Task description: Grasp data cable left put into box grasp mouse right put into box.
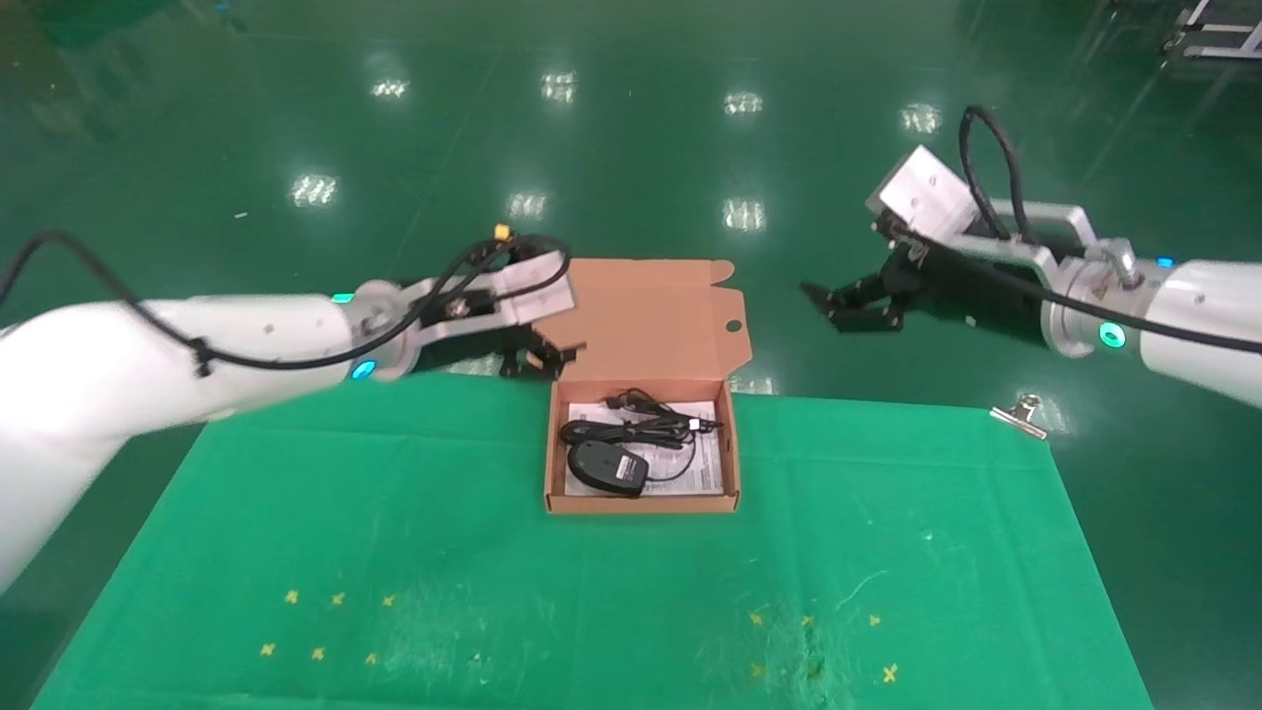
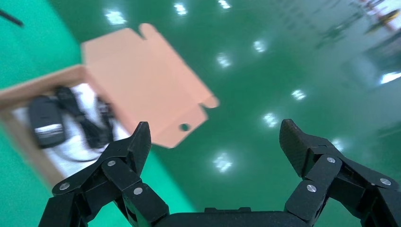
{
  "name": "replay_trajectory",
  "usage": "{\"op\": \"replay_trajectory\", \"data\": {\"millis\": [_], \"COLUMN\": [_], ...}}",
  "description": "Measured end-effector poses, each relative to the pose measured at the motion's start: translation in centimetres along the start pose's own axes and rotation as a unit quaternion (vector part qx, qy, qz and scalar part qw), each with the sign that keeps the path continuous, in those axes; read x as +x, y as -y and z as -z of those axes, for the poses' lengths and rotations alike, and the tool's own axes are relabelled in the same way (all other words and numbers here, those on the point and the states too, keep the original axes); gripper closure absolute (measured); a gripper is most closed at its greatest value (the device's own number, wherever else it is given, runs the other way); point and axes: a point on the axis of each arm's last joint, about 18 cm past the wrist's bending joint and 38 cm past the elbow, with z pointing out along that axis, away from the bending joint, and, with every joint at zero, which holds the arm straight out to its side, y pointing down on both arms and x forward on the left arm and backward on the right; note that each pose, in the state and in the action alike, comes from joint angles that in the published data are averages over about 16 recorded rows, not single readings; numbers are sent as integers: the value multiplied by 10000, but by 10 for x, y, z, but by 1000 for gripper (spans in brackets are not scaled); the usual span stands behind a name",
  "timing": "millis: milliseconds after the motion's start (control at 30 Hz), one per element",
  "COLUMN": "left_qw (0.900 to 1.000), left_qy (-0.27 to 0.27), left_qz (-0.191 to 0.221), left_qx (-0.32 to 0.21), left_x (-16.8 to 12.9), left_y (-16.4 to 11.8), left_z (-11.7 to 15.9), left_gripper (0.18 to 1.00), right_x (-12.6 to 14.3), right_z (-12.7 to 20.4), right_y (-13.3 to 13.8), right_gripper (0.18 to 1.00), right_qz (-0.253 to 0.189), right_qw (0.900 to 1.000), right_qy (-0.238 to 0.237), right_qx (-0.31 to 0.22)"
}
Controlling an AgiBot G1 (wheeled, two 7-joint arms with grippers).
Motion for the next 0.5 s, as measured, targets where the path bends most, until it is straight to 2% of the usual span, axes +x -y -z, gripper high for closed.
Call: {"op": "replay_trajectory", "data": {"millis": [267, 500], "left_qw": [9942, 9885], "left_qy": [-458, -642], "left_qz": [893, 1231], "left_qx": [399, 602], "left_x": [21, 29], "left_y": [-15, -19], "left_z": [28, 42], "left_gripper": [216, 194], "right_x": [-27, -38], "right_z": [14, 21], "right_y": [-11, -14], "right_gripper": [178, 178], "right_qz": [-497, -683], "right_qw": [9964, 9927], "right_qy": [673, 966], "right_qx": [130, 229]}}
